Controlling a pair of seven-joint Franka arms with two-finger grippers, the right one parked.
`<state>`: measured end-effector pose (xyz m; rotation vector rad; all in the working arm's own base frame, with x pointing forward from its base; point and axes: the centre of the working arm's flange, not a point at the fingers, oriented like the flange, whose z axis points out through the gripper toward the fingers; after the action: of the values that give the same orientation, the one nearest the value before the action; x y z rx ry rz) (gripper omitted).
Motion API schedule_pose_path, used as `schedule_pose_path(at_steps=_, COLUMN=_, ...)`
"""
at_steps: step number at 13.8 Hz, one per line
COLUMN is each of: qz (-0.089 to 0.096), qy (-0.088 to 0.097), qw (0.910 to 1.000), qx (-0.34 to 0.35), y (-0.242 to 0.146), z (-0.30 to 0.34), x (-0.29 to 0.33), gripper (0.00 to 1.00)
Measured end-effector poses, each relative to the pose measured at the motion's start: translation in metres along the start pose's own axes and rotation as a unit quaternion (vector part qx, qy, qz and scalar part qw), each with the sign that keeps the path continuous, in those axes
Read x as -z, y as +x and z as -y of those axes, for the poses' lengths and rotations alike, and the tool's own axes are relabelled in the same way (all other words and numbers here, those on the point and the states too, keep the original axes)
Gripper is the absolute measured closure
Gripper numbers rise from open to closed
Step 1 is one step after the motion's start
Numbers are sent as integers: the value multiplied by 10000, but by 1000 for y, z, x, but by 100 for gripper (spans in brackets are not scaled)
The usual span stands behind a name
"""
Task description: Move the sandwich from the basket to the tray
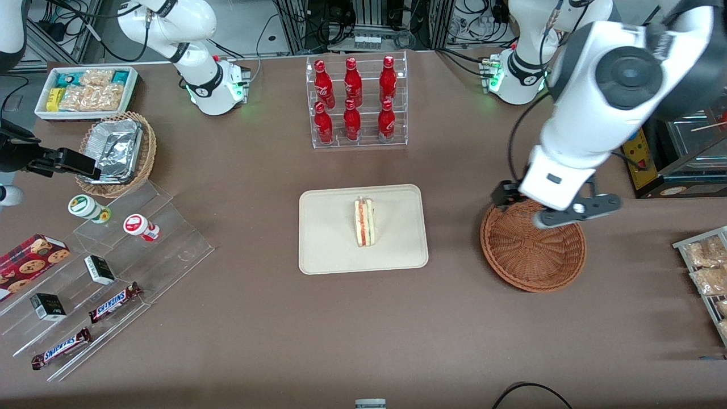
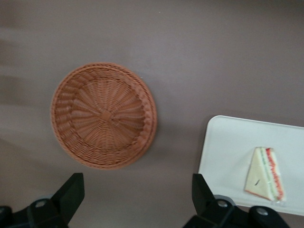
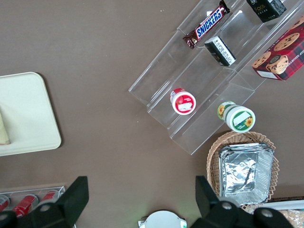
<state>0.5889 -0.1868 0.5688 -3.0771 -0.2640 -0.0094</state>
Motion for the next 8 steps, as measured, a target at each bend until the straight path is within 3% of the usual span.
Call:
schedule_pose_path(at_steps=4, qz=44, qy=-2, qw=9988, qx=-497, y=10, z=83, x=16, gripper=0)
schedule_pose_path(at_steps=8, qz=74, qy=-87, qw=9956, qx=-925, y=-9, z=147, x=26, gripper=0)
